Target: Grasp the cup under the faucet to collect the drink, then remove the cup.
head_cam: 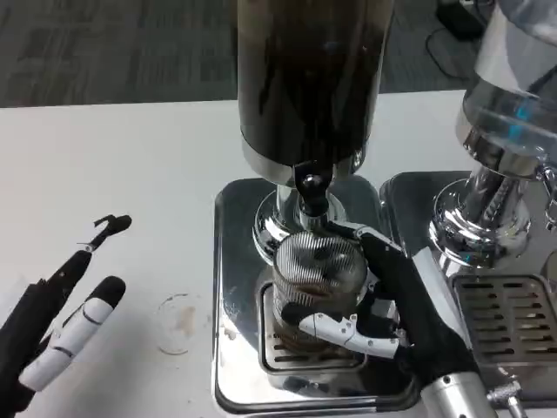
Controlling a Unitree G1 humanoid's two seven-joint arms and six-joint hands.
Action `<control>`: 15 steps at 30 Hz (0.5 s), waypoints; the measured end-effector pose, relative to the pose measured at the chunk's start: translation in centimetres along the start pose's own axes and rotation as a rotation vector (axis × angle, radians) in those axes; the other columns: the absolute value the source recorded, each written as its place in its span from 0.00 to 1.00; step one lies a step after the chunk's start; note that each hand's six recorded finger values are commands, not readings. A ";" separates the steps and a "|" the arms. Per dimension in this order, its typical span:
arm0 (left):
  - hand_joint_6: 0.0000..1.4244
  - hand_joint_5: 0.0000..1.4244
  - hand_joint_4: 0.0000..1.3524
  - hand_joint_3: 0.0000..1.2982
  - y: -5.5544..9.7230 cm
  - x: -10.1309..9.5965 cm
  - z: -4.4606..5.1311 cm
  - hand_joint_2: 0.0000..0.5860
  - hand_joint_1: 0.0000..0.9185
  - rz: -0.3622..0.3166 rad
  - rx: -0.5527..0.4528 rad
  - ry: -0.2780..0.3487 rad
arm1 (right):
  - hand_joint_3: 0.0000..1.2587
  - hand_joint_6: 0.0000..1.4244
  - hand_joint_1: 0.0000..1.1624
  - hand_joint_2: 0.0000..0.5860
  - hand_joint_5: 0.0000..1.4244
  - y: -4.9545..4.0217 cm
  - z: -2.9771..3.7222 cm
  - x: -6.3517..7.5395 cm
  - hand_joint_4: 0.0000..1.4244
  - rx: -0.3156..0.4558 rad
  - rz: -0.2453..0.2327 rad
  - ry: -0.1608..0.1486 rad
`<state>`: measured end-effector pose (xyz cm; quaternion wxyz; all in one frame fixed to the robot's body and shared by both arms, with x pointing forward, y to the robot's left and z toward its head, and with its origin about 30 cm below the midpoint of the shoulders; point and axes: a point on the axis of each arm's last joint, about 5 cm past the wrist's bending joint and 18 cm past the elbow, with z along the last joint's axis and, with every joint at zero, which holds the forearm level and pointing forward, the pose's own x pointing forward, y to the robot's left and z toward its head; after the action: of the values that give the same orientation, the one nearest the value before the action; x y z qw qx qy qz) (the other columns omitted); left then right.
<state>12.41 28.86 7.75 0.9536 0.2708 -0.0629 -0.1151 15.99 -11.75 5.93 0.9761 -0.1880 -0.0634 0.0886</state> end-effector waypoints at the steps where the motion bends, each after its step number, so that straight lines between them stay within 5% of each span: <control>1: 0.00 0.00 0.00 0.10 0.0 0.0 0.00 0.37 0.00 -0.001 0.000 0.000 | 0.32 0.84 0.93 0.22 0.55 -0.08 -0.01 -0.1 0.35 -0.003 -0.003 0.000; 15: 0.00 0.00 0.00 0.07 0.0 1.2 -0.18 0.37 0.00 -0.050 0.000 -0.011 | 0.33 0.85 0.92 0.21 0.55 -2.02 0.17 -1.3 0.36 -0.096 -0.023 -0.008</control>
<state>13.59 28.64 7.66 0.9501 0.2719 -0.0611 -0.1404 14.98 -13.79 6.73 0.9667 -0.2334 -0.0735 0.0749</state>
